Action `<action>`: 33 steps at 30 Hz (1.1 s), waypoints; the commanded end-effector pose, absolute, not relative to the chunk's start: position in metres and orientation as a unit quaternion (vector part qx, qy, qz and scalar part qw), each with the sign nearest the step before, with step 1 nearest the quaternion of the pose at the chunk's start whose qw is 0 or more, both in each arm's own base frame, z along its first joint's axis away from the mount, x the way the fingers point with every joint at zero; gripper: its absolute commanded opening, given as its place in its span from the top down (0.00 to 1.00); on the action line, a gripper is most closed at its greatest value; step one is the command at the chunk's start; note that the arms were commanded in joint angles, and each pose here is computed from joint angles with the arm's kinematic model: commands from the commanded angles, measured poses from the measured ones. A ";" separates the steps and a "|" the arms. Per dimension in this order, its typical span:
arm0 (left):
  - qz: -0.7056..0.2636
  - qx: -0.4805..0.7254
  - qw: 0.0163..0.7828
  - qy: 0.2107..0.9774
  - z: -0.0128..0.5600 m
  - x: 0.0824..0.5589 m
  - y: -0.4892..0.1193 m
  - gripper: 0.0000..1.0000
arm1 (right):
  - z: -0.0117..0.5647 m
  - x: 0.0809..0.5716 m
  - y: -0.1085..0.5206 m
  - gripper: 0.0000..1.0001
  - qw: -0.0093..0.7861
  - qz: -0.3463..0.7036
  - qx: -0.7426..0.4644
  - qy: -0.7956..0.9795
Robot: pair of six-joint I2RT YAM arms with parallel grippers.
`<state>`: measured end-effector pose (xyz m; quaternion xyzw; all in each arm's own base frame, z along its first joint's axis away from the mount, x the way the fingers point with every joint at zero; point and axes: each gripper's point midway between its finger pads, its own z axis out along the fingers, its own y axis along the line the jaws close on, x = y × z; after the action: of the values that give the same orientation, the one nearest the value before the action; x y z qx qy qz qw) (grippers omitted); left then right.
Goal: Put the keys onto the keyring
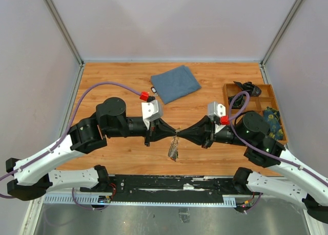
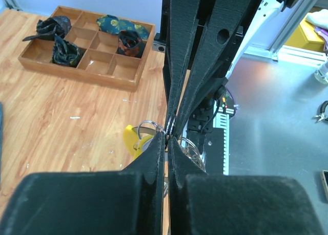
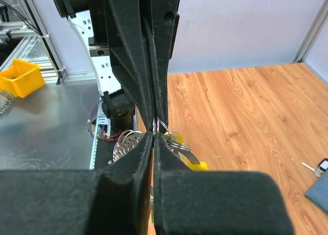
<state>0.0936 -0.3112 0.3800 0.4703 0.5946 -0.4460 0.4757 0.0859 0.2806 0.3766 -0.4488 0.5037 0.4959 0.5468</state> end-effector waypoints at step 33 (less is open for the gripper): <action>-0.322 0.561 0.375 0.664 0.336 0.107 -0.308 0.99 | 0.333 0.109 0.280 0.70 0.512 0.385 -0.539 0.548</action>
<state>0.1115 -0.3035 0.3162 0.5557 0.6877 -0.3054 0.3536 0.1090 0.2767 0.3217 -0.5420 0.5622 0.3720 0.5017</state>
